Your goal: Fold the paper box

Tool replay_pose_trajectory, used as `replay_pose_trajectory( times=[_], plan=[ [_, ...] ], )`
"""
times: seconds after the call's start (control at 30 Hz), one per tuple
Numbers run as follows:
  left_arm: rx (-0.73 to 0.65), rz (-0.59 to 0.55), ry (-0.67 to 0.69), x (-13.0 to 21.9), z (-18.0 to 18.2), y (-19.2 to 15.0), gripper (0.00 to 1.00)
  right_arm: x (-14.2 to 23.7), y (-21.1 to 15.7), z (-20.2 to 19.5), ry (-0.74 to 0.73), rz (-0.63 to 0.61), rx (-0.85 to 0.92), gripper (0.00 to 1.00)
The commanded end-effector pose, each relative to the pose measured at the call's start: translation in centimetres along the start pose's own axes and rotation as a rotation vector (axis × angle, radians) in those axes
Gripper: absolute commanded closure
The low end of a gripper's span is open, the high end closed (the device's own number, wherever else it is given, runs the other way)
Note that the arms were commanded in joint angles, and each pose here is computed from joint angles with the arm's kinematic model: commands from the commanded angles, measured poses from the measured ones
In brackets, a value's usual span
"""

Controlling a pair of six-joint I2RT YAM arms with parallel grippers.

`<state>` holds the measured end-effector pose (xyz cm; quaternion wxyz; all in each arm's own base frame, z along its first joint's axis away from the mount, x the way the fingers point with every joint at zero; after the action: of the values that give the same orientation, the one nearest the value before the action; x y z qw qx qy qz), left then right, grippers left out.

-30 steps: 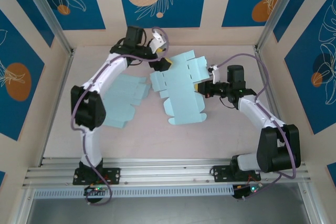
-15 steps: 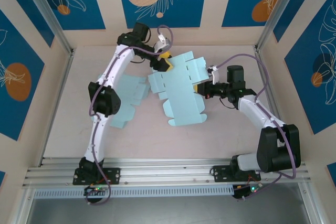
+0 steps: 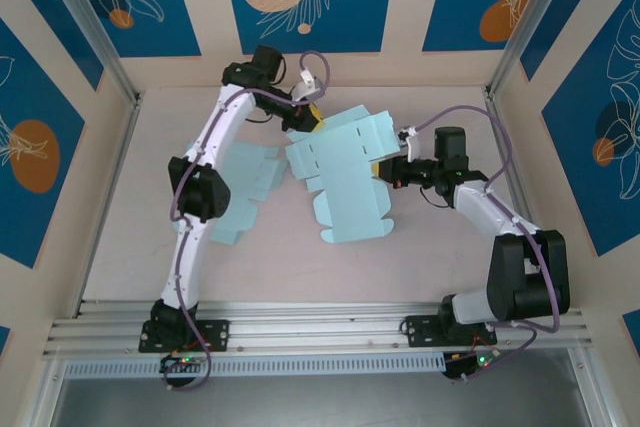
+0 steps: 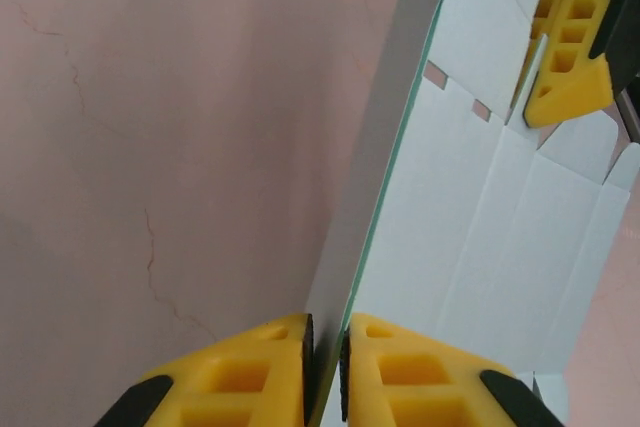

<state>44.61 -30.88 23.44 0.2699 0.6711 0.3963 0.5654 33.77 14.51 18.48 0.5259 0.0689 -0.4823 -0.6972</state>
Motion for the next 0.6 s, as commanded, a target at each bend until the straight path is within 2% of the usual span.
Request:
replay_pose_trajectory(
  times=[0.0, 0.1, 0.17, 0.2, 0.33, 0.47, 0.57],
  plan=[
    [-0.007, 0.016, -0.072, -1.2, -2.3, 0.3, 0.85, -0.2, 1.0, -0.4, -0.011, -0.046, 0.027, 1.0],
    [-0.02, 0.051, -0.086, -2.2, -3.1, 0.0, 0.85, -0.3, 0.8, -1.0, -0.02, -0.052, 0.018, 1.0],
    [-0.028, 0.08, -0.063, -3.0, -2.7, -0.4, 0.71, -0.5, 0.7, -0.9, -0.004, -0.054, 0.016, 1.0],
    [-0.027, 0.1, -0.029, -3.5, -2.0, -0.6, 0.7, -0.6, 0.6, -0.9, 0.008, -0.054, 0.016, 1.0],
    [-0.034, 0.121, 0.075, -4.3, 0.2, -0.6, 0.71, -0.7, 0.5, -0.7, 0.028, -0.048, 0.013, 1.0],
    [-0.055, 0.127, 0.132, -4.2, 1.1, -0.3, 0.88, -0.7, 0.3, -0.9, 0.017, -0.043, 0.013, 1.0],
    [-0.067, 0.154, 0.156, -3.9, 1.2, -0.4, 0.88, -0.8, 0.2, -1.4, -0.012, -0.038, 0.001, 1.0]
  ],
)
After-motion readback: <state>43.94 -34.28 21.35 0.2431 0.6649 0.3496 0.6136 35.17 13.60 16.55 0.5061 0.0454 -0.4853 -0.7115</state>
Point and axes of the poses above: each hand's point on the last joint's axis, 136 mm out from that joint toward the fingers, its own x axis back along the fingers, its own z axis along the line the jaws close on, y = z × x, the point moved 2 cm from there along x, back along the fingers, and after that the axes turned 4 degrees about x, right-handed, at the moved point
